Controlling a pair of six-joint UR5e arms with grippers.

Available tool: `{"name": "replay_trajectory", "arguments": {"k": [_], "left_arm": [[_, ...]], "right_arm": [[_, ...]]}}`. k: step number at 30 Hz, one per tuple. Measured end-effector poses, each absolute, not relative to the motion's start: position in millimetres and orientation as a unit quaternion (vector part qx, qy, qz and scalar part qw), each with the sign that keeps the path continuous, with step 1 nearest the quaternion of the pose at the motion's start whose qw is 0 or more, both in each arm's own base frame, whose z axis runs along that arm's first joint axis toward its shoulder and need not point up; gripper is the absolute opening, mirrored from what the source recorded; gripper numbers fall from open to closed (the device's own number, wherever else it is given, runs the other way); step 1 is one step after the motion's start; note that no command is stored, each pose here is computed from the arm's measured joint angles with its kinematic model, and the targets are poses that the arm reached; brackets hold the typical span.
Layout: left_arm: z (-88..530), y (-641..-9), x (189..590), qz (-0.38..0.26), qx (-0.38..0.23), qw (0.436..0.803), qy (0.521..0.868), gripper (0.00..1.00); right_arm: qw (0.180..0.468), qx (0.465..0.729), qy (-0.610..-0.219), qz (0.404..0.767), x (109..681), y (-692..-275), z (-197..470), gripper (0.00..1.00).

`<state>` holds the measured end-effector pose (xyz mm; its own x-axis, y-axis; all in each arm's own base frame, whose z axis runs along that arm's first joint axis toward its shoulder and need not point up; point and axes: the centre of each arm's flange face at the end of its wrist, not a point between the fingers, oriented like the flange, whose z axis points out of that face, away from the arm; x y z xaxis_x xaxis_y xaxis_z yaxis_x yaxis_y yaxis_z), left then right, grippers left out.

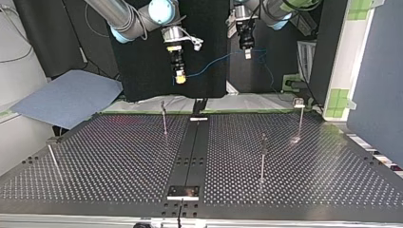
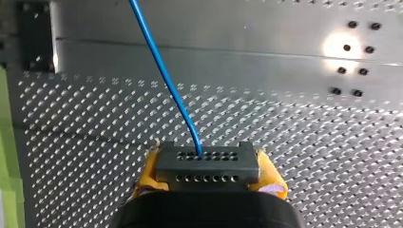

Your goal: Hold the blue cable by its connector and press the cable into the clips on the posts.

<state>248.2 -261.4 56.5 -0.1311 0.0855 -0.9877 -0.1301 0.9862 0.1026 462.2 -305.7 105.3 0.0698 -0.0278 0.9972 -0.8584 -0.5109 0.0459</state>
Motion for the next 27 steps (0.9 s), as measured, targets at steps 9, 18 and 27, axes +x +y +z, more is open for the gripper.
{"name": "replay_trajectory", "arguments": {"k": [9,18,27], "left_arm": [[83,-259,252,0.081,-0.02,0.663,0.744,0.0],[109,-251,260,0.08,-0.03,0.664,0.743,0.0],[140,-241,287,0.076,-0.034,0.671,0.737,0.0]], "right_arm": [[0.347,0.632,-0.338,0.605,464,-303,148,0.0],[0.344,0.623,-0.33,0.62,470,-307,166,0.0],[0.336,0.623,-0.321,0.629,479,-312,174,0.0]]}}
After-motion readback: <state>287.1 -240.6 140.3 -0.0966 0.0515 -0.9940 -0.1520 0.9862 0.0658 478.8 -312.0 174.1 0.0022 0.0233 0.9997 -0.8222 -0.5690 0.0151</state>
